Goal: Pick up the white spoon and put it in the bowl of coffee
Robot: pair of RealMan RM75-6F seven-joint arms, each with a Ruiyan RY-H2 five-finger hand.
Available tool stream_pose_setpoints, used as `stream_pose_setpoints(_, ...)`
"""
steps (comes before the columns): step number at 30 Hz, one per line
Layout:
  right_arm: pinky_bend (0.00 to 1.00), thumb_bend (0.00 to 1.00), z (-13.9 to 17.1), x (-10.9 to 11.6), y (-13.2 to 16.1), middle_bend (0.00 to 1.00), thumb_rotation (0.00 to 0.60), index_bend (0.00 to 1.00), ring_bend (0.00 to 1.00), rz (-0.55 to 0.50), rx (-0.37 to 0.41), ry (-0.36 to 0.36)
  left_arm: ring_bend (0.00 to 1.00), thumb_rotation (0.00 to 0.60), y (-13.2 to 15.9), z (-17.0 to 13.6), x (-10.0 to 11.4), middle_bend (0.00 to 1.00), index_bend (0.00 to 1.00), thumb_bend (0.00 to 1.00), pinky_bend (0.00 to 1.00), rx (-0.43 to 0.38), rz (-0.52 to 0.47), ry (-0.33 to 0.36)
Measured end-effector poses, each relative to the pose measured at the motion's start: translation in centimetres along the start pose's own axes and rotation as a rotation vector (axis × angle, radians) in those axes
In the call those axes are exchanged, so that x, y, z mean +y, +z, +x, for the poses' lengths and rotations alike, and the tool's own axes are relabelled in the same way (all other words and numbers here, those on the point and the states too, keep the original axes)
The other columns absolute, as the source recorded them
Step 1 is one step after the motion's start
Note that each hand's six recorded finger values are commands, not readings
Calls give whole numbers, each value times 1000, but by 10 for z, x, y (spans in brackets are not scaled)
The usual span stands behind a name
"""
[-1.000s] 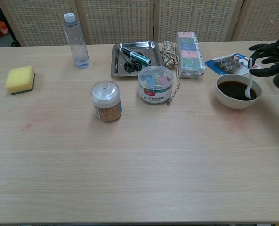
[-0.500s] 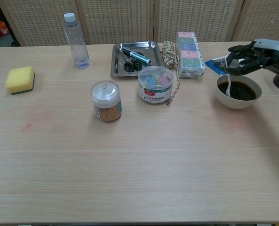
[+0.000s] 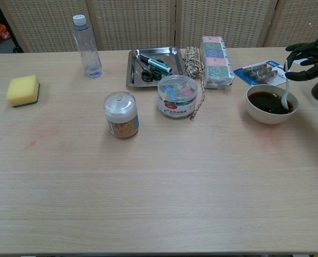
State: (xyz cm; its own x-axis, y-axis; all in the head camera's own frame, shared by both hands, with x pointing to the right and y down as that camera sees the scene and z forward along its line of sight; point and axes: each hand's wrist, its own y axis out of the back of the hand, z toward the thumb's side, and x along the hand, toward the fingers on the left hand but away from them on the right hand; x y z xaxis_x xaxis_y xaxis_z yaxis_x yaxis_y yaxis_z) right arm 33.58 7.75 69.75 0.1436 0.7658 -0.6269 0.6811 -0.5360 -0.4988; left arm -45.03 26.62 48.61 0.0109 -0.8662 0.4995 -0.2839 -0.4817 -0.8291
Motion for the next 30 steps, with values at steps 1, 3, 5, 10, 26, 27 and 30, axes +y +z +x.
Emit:
stream_pose_setpoints(1,0,653,3,1,0,0,600,571,0,1,5,7,0,600,1,0,-1,0,0,0,0,-2,2,-2)
stream_pose_setpoints(3,0,424,9,2,2,0,600,440,0,-4,13,25,0,600,2,0,-2,0,0,0,0,-5,6,-5)
stream_pose_setpoints(5,0,181,12,1,3,0,600,287,0,-12,16,44,0,600,3,0,-3,0,0,0,0,-7,7,-7)
stream_pose_setpoints(10,0,0,15,0,8,0,600,110,0,1,38,63,0,600,3,0,-3,0,0,0,0,-6,6,-6)
stream_pose_setpoints(26,0,0,65,37,43,0,600,104,0,325,249,-94,0,600,2,-5,1,0,0,0,0,-15,15,20)
stream_pose_setpoints(27,0,0,76,40,43,0,600,104,0,387,272,-131,0,600,2,-5,2,0,0,0,0,-14,16,30)
stream_pose_setpoints(30,0,0,106,47,40,0,600,104,0,514,320,-223,0,600,-1,-6,4,0,0,0,0,-4,22,58)
